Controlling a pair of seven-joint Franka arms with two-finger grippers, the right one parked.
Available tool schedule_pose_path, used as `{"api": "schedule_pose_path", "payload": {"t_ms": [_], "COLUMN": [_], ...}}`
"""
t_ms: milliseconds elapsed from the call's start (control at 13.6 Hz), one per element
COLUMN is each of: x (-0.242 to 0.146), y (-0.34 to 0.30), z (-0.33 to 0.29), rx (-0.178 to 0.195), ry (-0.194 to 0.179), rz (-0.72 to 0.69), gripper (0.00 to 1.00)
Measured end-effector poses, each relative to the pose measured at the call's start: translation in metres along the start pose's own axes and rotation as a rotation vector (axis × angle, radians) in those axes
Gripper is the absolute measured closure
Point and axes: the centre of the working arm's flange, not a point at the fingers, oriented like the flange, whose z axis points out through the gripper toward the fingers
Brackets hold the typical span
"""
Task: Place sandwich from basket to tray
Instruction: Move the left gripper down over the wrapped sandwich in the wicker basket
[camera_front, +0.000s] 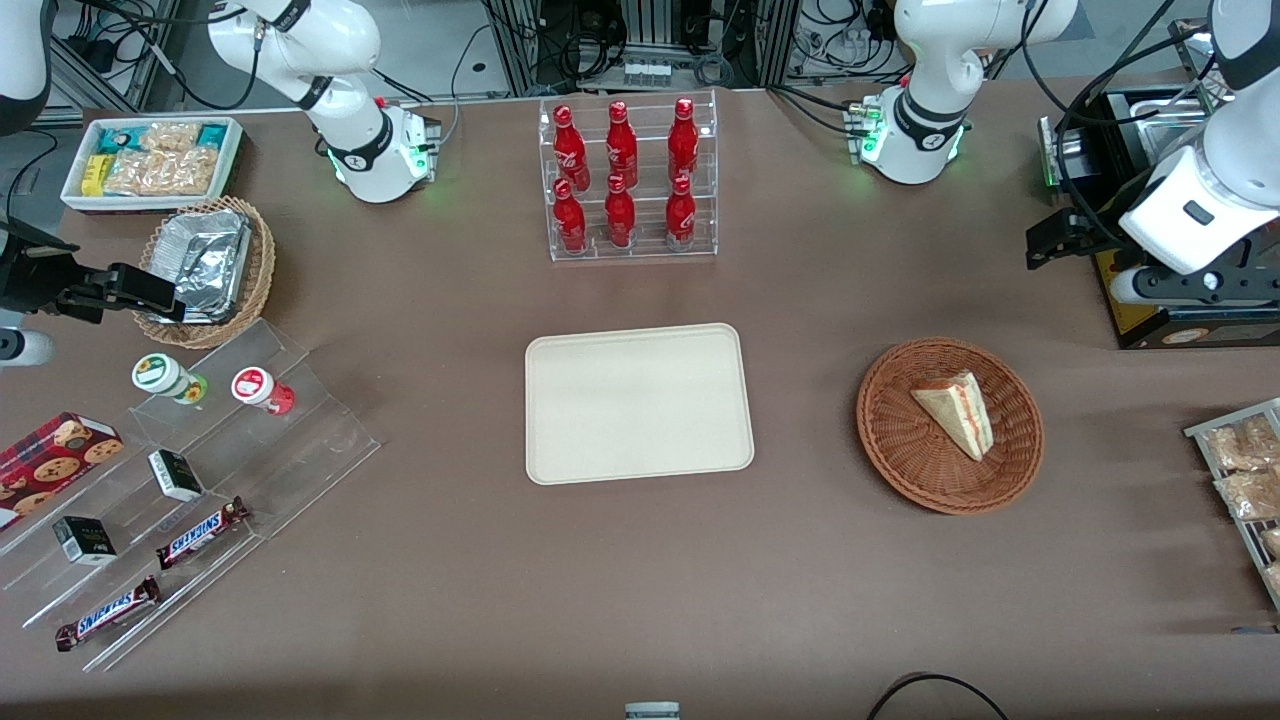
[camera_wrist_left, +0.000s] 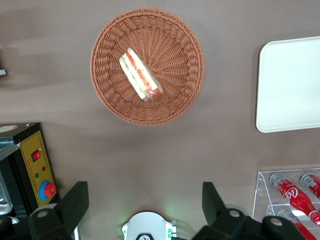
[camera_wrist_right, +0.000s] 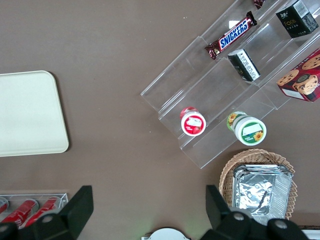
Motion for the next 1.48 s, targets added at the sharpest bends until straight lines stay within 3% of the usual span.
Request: {"api": "schedule_pose_path", "payload": {"t_ms": [664,1107,1475], "x": [0.010,0.050,0.074], "y": [0.003,-0.003,-0.007], "z": [0.006,0.097,0.166], "rx": [-0.002,-0.007,-0.010], "ry": [0.034,0.039,0.015], "rz": [0.003,-0.014,-0.095], "gripper": [0.00,0.00,0.00]}}
